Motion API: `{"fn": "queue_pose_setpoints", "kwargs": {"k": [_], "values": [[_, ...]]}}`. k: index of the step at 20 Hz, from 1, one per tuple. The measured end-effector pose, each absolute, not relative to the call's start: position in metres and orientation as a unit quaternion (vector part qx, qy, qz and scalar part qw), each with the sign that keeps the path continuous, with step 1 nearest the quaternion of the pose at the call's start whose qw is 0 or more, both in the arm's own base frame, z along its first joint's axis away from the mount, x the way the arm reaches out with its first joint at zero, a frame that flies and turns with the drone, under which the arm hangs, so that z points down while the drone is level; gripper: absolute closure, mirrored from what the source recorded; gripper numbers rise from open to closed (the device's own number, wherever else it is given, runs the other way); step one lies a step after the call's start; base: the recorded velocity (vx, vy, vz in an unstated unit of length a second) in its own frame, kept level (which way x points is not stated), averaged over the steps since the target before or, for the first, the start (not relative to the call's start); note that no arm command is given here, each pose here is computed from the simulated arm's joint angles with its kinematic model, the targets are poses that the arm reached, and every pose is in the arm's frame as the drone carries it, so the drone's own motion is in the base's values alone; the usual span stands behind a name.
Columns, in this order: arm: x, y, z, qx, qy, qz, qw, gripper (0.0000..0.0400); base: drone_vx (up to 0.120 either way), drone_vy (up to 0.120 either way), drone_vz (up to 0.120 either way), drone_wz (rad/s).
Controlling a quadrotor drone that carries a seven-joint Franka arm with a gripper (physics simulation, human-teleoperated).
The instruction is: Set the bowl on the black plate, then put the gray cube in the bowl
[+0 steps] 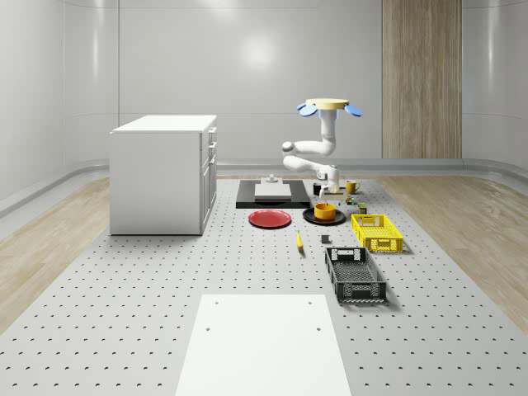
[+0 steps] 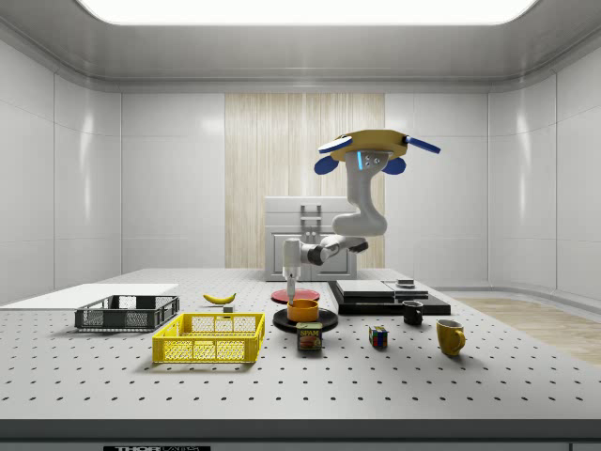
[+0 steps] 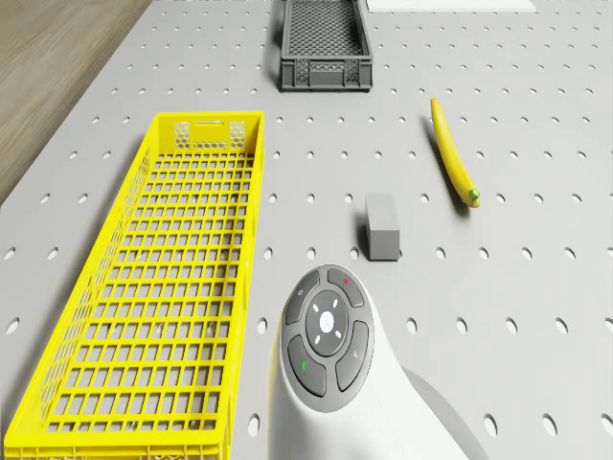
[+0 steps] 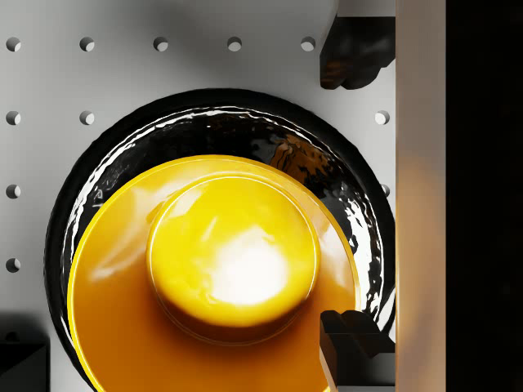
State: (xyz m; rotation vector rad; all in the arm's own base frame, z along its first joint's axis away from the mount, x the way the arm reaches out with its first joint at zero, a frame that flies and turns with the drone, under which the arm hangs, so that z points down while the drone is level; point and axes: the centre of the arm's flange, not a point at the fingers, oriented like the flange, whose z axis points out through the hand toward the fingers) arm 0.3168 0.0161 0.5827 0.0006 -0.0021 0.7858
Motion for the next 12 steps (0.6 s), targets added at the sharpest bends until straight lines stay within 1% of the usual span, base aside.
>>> {"fn": "queue_pose_setpoints", "kwargs": {"k": [1,2,12], "values": [[0.3168,0.0161,0.5827,0.0,-0.001,0.383,0.924,0.0,0.12,-0.12,0.0,0.0],[0.3168,0.0161,0.5827,0.0,-0.001,0.383,0.924,0.0,0.12,-0.04,0.0,0.0],[0.3168,0.016,0.5827,0.0,-0.001,0.383,0.924,0.0,0.12,0.0,0.0,0.0]]}}
